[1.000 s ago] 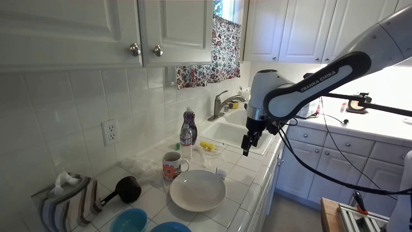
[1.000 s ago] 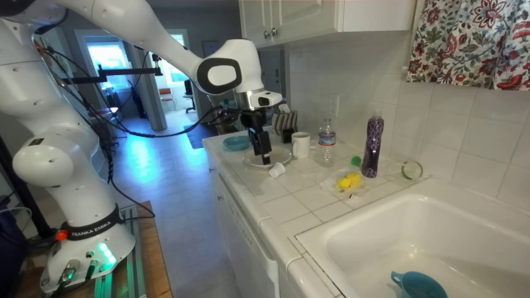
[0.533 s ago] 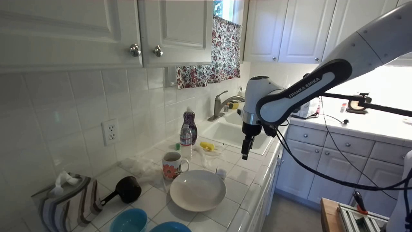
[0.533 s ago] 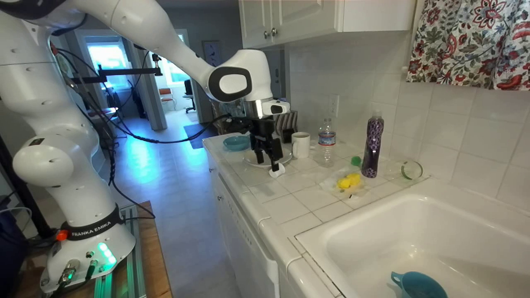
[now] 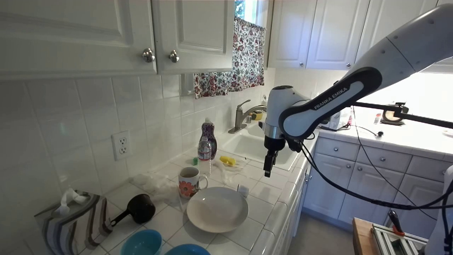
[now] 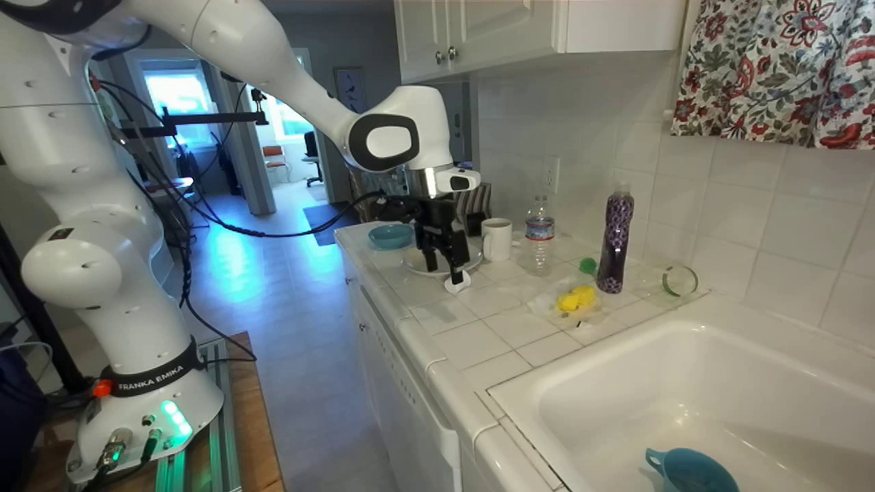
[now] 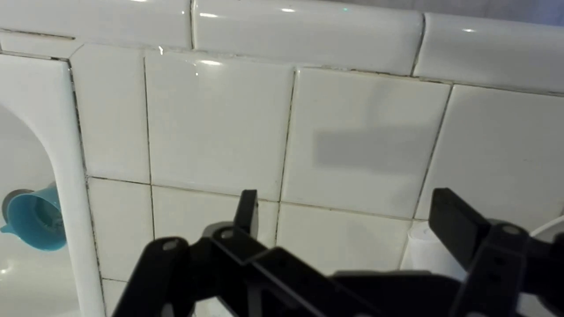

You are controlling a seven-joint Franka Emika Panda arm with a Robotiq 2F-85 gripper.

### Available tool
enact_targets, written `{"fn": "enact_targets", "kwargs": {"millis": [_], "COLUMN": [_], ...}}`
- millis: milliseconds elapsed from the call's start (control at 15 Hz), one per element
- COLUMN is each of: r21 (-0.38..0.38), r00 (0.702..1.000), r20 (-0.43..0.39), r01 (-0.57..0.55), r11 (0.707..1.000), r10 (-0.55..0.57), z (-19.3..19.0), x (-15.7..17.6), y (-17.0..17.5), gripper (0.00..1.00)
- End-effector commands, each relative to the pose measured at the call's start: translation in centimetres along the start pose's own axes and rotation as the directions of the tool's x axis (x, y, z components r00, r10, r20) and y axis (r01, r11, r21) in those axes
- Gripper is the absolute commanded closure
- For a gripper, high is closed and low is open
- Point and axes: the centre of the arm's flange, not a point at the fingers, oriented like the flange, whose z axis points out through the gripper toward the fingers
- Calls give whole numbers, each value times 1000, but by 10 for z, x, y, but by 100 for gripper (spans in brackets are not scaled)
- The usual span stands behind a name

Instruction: Put the white object up right

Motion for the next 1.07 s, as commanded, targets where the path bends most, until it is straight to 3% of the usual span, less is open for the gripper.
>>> {"fn": "enact_targets", "kwargs": {"millis": [0, 600, 1000], "r21": [6, 8, 29], "r00": [999, 973, 956], "r20": [-24, -86, -107], "r01": [34, 218, 278], "r11": [999, 976, 960], "r10": [-34, -216, -273], "z": [14, 41, 43], "x": [14, 36, 44], "y": [-4, -21, -46], "gripper": [0, 0, 0]}}
